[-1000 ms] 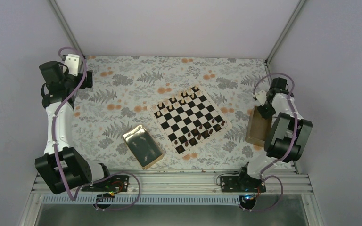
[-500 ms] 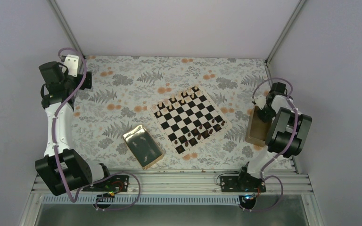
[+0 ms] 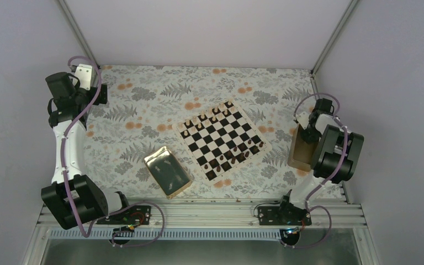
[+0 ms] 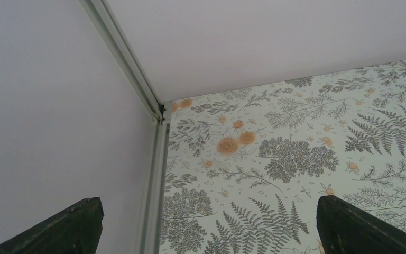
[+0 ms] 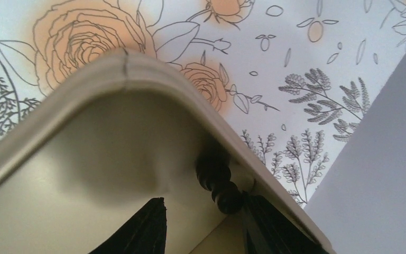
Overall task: Set up the chess pieces on the board
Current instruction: Pick up the chess piece from the storage box.
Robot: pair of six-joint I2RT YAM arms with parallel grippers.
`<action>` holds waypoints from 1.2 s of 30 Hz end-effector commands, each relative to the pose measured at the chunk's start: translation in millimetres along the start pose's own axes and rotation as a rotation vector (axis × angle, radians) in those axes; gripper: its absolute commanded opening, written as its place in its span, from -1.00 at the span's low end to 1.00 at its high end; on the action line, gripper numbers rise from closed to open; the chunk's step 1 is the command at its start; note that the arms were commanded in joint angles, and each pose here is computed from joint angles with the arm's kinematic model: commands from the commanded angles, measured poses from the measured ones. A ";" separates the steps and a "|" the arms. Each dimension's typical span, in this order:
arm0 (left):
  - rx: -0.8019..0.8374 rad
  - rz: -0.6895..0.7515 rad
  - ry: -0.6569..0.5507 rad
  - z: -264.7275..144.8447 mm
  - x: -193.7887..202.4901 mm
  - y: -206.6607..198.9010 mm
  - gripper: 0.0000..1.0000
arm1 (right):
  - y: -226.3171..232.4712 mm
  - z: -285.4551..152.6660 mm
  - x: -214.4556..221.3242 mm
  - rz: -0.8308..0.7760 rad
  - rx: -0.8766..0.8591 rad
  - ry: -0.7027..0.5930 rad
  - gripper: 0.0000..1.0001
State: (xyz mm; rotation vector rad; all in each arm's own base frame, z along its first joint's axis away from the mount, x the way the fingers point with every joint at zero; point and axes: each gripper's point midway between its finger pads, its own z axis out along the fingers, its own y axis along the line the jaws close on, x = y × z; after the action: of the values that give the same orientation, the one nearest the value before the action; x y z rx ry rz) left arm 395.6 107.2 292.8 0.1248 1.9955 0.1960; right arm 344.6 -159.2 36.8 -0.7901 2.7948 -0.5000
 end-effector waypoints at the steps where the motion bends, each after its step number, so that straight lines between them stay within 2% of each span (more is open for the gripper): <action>1: -0.004 0.014 -0.017 -2.3 -5.2 1.8 1.00 | 13.3 14.5 3.1 -0.033 -0.020 0.024 -0.23; 16: -0.007 0.018 -0.015 -1.7 -3.3 1.8 1.00 | 21.2 10.1 -7.1 -0.036 -0.049 -0.022 -0.44; 24: -0.006 0.018 -0.010 -0.6 -1.9 1.9 1.00 | 23.4 7.5 -9.3 -0.039 -0.076 -0.018 -0.80; 36: 0.000 0.020 -0.025 -2.9 -7.9 1.4 1.00 | -4.8 -70.0 -19.0 -0.033 0.013 -0.091 -0.83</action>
State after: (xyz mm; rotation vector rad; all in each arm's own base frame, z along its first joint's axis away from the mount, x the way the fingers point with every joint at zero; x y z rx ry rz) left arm 395.6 107.2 292.9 0.1289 1.9950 0.1982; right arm 335.2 -139.6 62.0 -0.8403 2.7705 -0.4443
